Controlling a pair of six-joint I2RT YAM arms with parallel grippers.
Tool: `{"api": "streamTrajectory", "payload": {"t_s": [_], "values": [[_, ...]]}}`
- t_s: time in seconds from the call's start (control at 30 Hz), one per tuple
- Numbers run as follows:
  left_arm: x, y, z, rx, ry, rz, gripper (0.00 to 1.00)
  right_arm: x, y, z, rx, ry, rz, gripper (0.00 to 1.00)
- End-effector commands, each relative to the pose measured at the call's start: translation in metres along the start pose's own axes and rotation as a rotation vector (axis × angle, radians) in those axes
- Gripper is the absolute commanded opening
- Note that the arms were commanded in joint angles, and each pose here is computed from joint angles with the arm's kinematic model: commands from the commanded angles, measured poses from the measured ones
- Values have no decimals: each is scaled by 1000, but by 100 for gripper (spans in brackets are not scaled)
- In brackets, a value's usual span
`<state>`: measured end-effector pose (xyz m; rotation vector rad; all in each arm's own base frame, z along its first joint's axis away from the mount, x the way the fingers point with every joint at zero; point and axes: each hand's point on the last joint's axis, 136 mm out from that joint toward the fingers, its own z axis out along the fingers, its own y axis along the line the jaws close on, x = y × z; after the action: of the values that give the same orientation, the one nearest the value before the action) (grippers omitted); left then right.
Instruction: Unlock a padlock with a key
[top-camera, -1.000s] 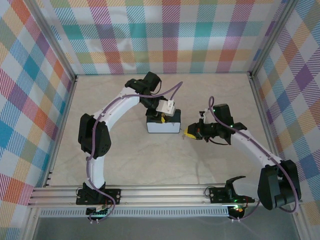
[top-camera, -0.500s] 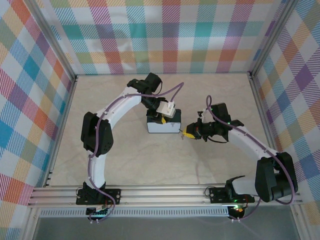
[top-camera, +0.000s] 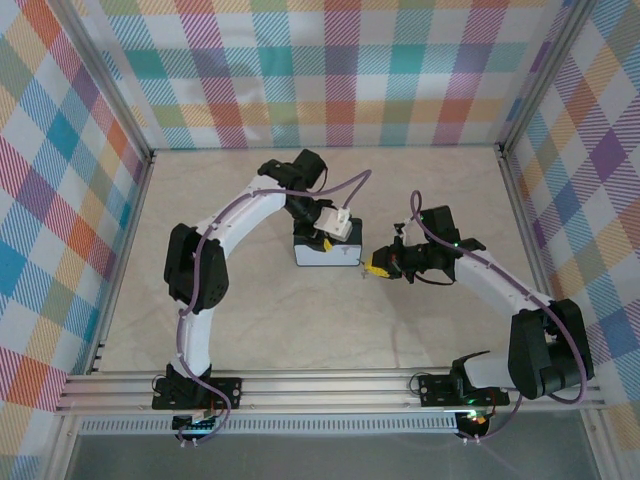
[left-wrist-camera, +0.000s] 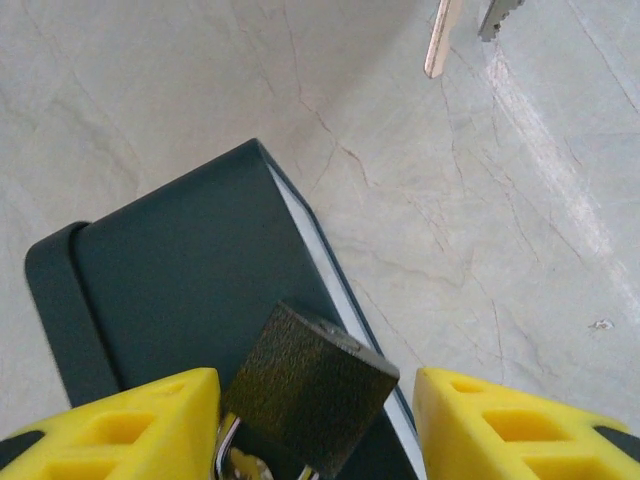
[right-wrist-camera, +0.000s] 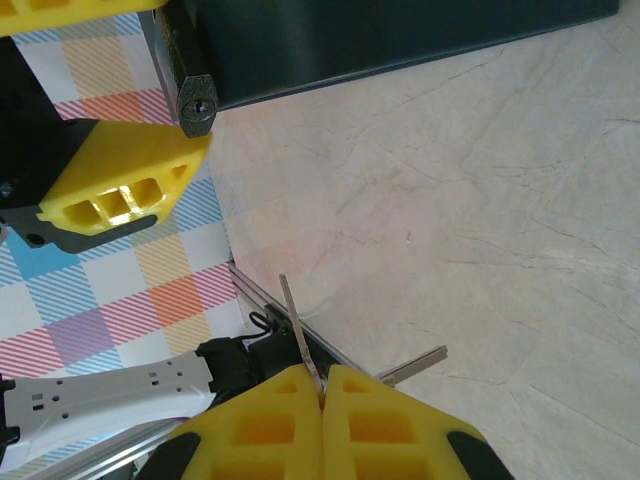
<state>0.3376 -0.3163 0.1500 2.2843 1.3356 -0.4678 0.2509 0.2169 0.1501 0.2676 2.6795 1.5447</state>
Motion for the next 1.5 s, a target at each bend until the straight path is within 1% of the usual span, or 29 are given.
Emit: {"api": "streamTrajectory", "payload": {"t_s": [0.0, 0.1, 0.2, 0.23, 0.3, 0.47, 0.6, 0.83, 0.93, 1.03, 1.23, 1.47], "values": [[-4, -9, 14, 47, -26, 10, 51, 1, 15, -6, -33, 10, -37, 1], [-5, -8, 15, 44, -23, 12, 51, 1, 15, -5, -38, 11, -40, 1], [-3, -7, 17, 44, -12, 4, 47, 1, 16, -5, -42, 14, -42, 1], [-3, -6, 17, 43, -7, 1, 47, 1, 16, -5, -43, 14, -44, 1], [-2, -5, 14, 28, 3, -9, 53, 0, 16, -4, -45, 14, -48, 1], [-9, -7, 0, 15, 5, 1, 58, -1, 14, -2, -45, 16, -43, 1], [-10, -10, -7, 15, 16, 18, 59, -2, 14, -2, -47, 15, -43, 1], [2, -9, -9, 3, 64, 31, 59, 0, 14, -3, -43, 18, -41, 1], [-2, -7, -19, -12, 54, 43, 60, 0, 12, -2, -38, 20, -36, 1], [-6, -8, -21, -9, 42, 55, 60, -2, 11, 0, -38, 21, -32, 1], [-1, -9, -20, -3, 62, 59, 58, -2, 11, 1, -43, 24, -29, 1], [9, -6, -11, -5, 88, 65, 51, -2, 11, 1, -41, 29, -30, 1]]}}
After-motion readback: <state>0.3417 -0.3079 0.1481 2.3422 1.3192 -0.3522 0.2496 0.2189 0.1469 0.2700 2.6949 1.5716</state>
